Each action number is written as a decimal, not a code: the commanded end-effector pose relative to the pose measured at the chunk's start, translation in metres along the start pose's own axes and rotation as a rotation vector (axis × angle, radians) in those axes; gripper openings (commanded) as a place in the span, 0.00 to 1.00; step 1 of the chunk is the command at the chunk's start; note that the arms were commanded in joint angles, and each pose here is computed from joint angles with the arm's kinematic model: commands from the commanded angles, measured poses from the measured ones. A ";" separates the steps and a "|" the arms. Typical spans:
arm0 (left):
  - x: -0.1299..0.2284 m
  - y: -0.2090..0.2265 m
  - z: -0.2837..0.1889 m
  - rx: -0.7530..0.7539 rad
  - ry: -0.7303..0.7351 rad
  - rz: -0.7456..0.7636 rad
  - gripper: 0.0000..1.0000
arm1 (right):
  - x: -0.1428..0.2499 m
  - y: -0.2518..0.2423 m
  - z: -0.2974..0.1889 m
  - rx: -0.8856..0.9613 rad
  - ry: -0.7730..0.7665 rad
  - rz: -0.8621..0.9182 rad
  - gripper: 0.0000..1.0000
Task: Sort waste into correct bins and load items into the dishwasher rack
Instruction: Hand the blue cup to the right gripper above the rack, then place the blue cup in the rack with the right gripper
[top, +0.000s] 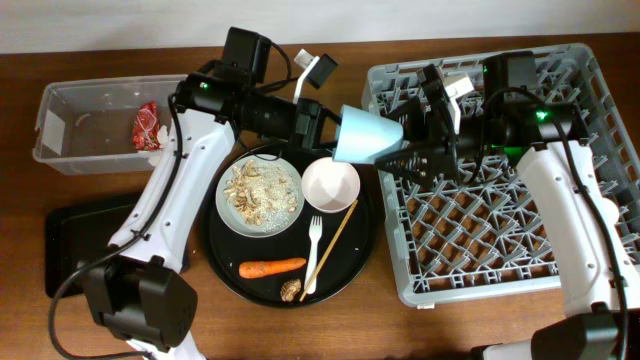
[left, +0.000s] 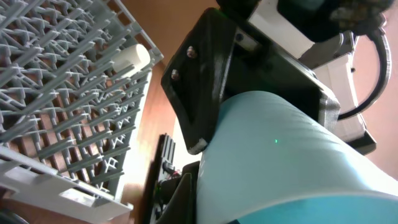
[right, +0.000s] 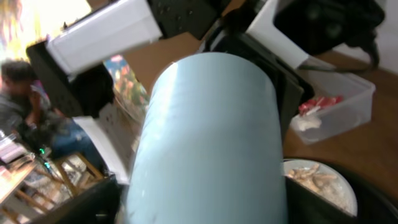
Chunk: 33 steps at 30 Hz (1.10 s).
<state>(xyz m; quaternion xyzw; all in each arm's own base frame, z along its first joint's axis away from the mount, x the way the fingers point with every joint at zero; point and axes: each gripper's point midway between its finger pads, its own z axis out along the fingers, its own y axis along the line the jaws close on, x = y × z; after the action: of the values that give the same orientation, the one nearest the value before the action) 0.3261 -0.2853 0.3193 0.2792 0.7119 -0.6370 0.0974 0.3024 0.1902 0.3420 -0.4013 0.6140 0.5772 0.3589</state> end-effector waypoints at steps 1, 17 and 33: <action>0.000 0.003 0.003 -0.004 0.006 0.015 0.00 | -0.009 0.013 0.005 -0.068 -0.034 -0.021 0.57; 0.070 0.138 -0.096 -0.984 0.125 -0.386 0.38 | 0.062 -0.084 -0.039 0.614 0.301 0.373 0.35; 0.150 0.143 -0.300 -1.609 -0.031 -0.906 0.37 | 0.090 -0.084 -0.306 1.585 0.146 0.902 0.32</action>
<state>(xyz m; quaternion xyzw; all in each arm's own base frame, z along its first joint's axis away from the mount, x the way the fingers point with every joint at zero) 0.3461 0.0181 0.1682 -0.1343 0.9903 0.0361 0.0041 0.3577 -0.0682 0.2424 0.1202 0.9607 0.1114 0.2240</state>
